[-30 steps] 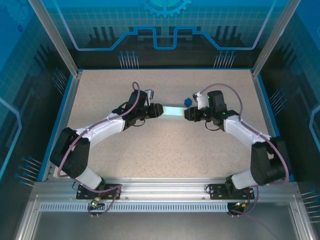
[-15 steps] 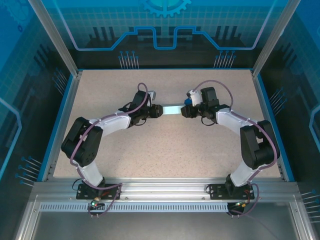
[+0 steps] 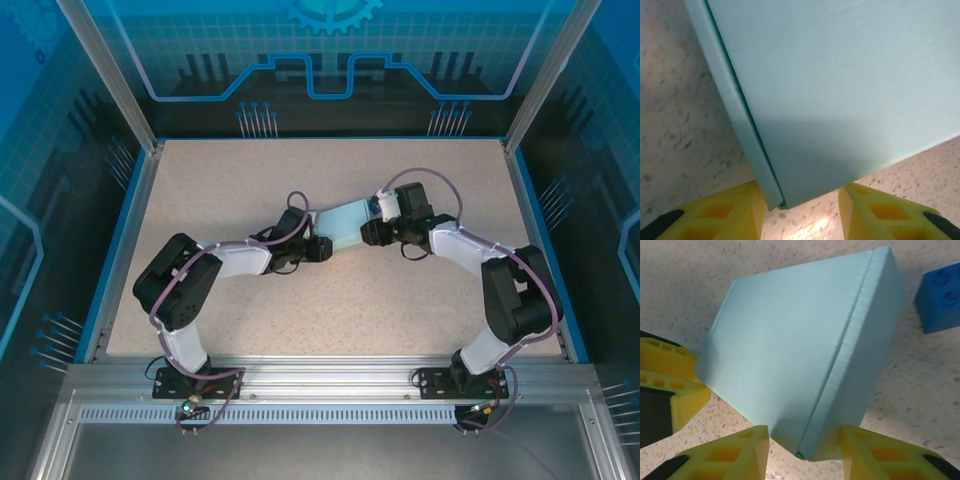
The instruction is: Fold the paper box
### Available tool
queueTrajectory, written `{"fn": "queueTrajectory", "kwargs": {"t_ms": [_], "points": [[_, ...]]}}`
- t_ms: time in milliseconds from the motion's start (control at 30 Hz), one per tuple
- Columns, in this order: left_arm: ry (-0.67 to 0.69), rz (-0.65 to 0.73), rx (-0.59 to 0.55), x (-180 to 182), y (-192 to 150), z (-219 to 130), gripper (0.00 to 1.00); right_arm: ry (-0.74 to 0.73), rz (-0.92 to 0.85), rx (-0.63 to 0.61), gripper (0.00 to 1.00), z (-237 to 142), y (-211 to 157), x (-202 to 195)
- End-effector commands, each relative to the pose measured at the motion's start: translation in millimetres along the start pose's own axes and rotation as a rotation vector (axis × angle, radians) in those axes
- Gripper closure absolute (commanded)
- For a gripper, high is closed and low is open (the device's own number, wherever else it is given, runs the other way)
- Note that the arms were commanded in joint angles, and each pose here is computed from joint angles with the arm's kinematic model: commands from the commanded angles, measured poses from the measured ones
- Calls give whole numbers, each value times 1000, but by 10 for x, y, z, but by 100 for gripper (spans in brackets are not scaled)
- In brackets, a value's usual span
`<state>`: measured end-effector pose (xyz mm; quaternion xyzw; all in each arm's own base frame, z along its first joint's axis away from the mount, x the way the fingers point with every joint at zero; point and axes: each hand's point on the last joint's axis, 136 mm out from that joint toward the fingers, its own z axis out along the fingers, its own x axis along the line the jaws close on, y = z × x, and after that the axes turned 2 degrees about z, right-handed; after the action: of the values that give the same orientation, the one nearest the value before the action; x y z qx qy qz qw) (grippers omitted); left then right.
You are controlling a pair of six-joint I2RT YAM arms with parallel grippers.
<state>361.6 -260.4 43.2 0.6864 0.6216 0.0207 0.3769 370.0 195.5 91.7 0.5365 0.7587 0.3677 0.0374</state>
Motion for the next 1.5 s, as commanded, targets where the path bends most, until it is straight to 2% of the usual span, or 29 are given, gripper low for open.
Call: {"fn": "queueTrajectory", "kwargs": {"t_ms": [0,267,400,600,733,867,900,1033,1100,1133,1200,1300,1400,1467], "points": [[-58,4,-95,-198,129,-258,56,96,25,101,58,172,-276,308],[154,-51,-113,407,-159,-722,54,136,-10,173,57,517,-394,719],[257,-50,-115,657,-265,-927,48,99,-22,194,54,568,-391,724],[319,-35,-156,806,-153,-1190,34,40,-68,127,51,222,-125,680],[373,-24,-209,885,53,-1403,29,-53,-126,61,50,-153,10,604],[394,-27,-361,884,336,-1772,24,-239,-208,-100,46,-650,208,393],[393,-19,-405,874,403,-1873,22,-291,-221,-144,42,-764,258,326],[449,36,-606,924,668,-2358,2,-504,-227,-318,21,-1210,368,-6],[482,68,-677,969,764,-2545,1,-596,-192,-390,4,-1382,340,-224],[508,73,-707,1026,806,-2620,1,-629,-165,-414,0,-1450,314,-335],[561,62,-736,1179,853,-2713,1,-687,-94,-441,0,-1537,235,-585],[626,31,-756,1475,861,-2687,1,-750,-3,-439,0,-1533,49,-955],[651,66,-744,1750,819,-2441,1,-781,-13,-455,0,-1423,-96,-1180],[638,79,-698,1906,755,-2201,1,-757,-22,-478,0,-1314,-161,-1272]]}}
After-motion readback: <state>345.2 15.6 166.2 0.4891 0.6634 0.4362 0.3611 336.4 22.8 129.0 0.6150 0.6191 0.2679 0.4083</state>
